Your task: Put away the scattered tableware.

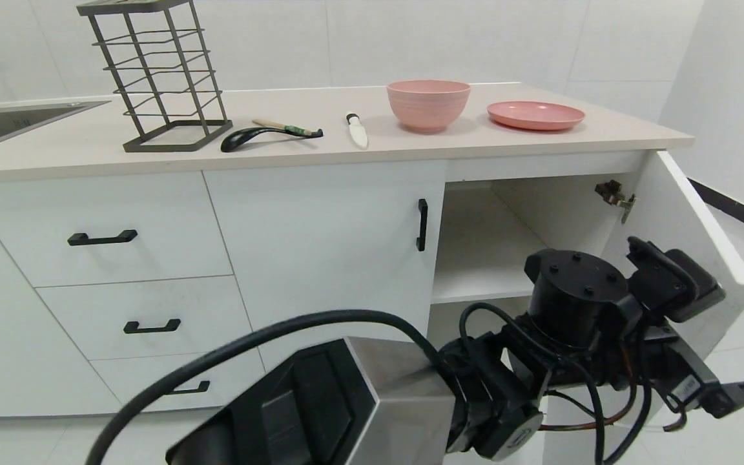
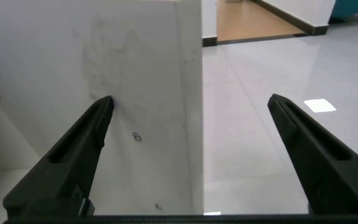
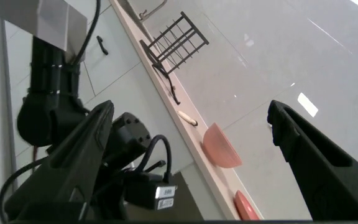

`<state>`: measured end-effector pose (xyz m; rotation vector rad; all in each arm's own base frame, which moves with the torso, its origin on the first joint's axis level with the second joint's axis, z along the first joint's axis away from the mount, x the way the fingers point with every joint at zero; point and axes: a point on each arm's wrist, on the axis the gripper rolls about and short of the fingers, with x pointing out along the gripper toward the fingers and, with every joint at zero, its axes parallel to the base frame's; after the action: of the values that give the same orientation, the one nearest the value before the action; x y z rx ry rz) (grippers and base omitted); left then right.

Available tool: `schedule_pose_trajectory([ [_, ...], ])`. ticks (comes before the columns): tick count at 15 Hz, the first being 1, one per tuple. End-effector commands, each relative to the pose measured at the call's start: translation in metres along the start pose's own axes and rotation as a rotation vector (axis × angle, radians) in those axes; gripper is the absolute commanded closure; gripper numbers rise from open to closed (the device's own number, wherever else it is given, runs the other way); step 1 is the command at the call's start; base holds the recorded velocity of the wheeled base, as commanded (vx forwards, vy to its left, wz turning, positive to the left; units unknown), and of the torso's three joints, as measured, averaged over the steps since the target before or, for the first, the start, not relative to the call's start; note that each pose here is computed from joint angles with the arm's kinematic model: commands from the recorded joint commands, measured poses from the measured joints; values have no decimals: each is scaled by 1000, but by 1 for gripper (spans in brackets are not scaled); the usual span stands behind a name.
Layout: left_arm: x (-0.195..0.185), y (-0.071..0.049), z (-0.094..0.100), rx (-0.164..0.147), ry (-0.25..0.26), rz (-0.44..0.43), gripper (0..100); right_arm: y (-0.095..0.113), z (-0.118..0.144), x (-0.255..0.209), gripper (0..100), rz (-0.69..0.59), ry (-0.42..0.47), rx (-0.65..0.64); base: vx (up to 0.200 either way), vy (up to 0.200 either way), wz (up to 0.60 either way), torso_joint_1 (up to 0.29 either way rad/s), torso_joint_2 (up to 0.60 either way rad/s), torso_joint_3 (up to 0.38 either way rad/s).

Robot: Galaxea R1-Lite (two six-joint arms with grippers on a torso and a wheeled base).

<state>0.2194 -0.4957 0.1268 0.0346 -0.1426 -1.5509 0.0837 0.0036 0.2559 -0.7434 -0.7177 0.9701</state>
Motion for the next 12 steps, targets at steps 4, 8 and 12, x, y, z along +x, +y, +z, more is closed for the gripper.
schedule_pose_trajectory([
  [4,29,-67,-31,-41,34,-140,0,-1,-1,0,0,-5,6,0,0,0,0,0,0,0],
  [8,35,-86,-25,-32,-8,-163,0,1,-1,-2,0,-11,15,1,0,0,0,0,0,0],
  [12,-12,8,29,17,-80,54,0,6,16,-3,0,-13,-4,-65,0,0,0,0,0,0],
])
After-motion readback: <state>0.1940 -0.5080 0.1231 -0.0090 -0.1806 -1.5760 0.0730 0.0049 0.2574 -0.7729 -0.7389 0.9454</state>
